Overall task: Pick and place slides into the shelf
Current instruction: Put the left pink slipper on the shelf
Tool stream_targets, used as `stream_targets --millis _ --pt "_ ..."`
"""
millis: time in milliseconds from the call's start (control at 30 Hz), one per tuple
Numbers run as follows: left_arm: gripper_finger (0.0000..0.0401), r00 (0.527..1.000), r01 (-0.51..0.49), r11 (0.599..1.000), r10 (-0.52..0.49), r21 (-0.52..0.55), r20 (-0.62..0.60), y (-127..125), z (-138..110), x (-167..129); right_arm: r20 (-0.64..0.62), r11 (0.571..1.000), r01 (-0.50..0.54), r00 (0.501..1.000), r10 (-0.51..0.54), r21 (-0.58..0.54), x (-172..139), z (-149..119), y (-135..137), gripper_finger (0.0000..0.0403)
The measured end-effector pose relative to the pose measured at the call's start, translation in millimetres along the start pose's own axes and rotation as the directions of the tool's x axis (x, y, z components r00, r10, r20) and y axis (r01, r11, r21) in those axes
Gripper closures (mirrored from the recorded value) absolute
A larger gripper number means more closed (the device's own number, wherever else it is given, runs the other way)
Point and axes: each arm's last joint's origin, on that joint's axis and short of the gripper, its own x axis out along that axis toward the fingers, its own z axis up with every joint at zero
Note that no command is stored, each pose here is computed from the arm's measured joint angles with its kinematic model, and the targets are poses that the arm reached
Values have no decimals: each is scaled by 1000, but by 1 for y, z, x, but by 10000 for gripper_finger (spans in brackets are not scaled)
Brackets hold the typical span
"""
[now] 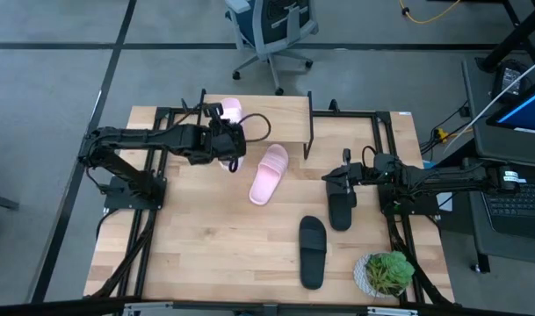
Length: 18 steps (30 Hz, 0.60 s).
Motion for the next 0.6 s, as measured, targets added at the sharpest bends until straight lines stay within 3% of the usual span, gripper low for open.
stream_targets --millis 600 --pt "399 993 49 999 -47 16 -110 31 -13 44 -3 1000 0 1000 0 2 0 0 0 396"
